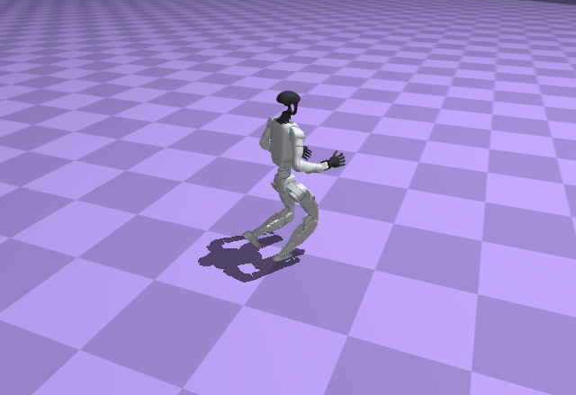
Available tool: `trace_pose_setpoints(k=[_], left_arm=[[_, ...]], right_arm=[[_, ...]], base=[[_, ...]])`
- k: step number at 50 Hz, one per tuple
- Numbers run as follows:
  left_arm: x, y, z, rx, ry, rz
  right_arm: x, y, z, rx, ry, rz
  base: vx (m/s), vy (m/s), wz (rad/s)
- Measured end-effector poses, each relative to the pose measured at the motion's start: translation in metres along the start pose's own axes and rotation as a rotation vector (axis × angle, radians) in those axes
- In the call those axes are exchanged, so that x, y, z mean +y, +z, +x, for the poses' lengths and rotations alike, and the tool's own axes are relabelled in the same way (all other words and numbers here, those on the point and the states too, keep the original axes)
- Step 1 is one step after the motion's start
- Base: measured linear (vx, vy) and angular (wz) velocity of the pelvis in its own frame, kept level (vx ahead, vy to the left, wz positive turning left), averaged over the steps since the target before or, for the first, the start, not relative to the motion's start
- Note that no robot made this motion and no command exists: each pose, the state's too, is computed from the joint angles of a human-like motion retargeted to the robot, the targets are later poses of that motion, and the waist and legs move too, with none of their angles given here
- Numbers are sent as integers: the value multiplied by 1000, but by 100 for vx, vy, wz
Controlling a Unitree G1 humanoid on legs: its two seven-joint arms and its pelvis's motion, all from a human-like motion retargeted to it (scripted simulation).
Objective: Run
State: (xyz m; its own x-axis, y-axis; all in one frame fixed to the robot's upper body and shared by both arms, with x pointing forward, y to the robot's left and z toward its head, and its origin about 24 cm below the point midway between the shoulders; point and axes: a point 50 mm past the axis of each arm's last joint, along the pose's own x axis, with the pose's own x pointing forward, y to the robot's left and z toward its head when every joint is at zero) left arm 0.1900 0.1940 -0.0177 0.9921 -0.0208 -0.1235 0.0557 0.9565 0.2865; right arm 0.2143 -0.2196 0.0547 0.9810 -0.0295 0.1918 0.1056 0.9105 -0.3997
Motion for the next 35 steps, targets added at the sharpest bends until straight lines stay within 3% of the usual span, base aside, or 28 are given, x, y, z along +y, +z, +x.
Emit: trace_pose_setpoints(k=[5,10,15,19,25,30,35], left_arm=[[7,-38,-49,202,12,-7],[11,-38,-70,227,19,-79],[5,-5,-36,35,60,-103],[9,62,29,-283,148,-16],[21,139,61,-609,232,-23],[5,124,47,-592,98,-36],[-9,51,22,-250,1,-37]], right_arm=[[-15,57,41,-286,-117,-45],[-1,45,29,-236,-33,10],[27,-26,-24,134,125,-23],[45,-86,-87,488,234,-76],[26,-100,-139,652,244,-44],[12,-82,-118,538,130,29],[1,-30,-36,159,-14,40]], base=[[2,2,5],[7,9,39],[-4,6,54],[-4,5,48],[7,0,-45],[3,-7,-55],[-6,-7,-23]])
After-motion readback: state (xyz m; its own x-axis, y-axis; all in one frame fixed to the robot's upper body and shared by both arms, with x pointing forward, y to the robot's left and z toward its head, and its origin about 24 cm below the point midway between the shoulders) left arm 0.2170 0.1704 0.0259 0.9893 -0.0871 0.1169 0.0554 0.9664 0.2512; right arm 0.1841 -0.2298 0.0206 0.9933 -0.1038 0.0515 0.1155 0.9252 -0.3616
